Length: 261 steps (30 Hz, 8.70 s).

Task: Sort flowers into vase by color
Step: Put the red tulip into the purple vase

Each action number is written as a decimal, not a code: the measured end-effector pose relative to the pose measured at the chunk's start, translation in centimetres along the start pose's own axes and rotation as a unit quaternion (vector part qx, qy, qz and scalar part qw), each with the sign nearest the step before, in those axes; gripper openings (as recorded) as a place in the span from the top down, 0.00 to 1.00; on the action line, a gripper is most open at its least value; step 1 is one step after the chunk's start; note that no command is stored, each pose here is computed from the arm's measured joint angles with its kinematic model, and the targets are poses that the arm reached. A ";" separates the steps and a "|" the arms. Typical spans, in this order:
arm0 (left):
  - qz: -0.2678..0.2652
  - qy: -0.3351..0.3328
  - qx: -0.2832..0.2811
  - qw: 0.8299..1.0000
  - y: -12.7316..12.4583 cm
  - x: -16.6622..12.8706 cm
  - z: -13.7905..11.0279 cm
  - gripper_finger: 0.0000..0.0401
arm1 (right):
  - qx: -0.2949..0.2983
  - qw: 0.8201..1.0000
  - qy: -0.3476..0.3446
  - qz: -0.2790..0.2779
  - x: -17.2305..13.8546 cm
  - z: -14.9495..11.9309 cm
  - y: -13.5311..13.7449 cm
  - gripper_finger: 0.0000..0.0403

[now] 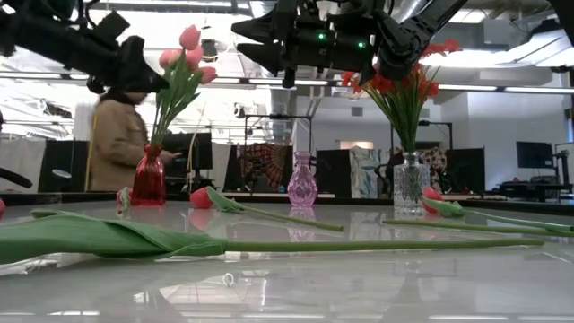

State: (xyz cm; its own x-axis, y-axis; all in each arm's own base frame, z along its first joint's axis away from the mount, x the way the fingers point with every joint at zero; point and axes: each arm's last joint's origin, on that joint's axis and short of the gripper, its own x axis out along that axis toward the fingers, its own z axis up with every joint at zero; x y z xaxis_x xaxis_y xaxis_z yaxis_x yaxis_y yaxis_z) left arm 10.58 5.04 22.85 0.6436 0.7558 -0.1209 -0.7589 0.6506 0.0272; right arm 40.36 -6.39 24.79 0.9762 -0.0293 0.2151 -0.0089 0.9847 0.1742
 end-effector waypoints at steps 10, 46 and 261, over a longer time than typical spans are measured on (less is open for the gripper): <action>-0.018 0.015 0.000 1.000 0.2 -1.5 3.5 0.54 | -0.001 0.999 0.033 -0.012 0.5 -0.1 -0.1 0.42; -0.314 0.173 0.158 0.920 -9.8 -2.5 0.0 0.65 | 0.175 0.826 0.475 -0.249 2.3 -5.7 6.9 0.49; -0.269 0.098 0.048 0.957 -9.4 -2.6 2.2 0.65 | -0.234 0.893 0.175 -0.342 -13.2 12.5 14.0 0.56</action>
State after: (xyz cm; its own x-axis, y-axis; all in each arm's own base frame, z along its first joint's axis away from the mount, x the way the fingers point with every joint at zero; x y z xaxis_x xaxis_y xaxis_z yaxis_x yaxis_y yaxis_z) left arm 16.22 -2.89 25.05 0.9000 0.2880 -0.3273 -0.3053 0.9523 -0.0015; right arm 24.68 5.60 36.42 0.7267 -0.6770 -0.1161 0.6274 0.7231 -0.2890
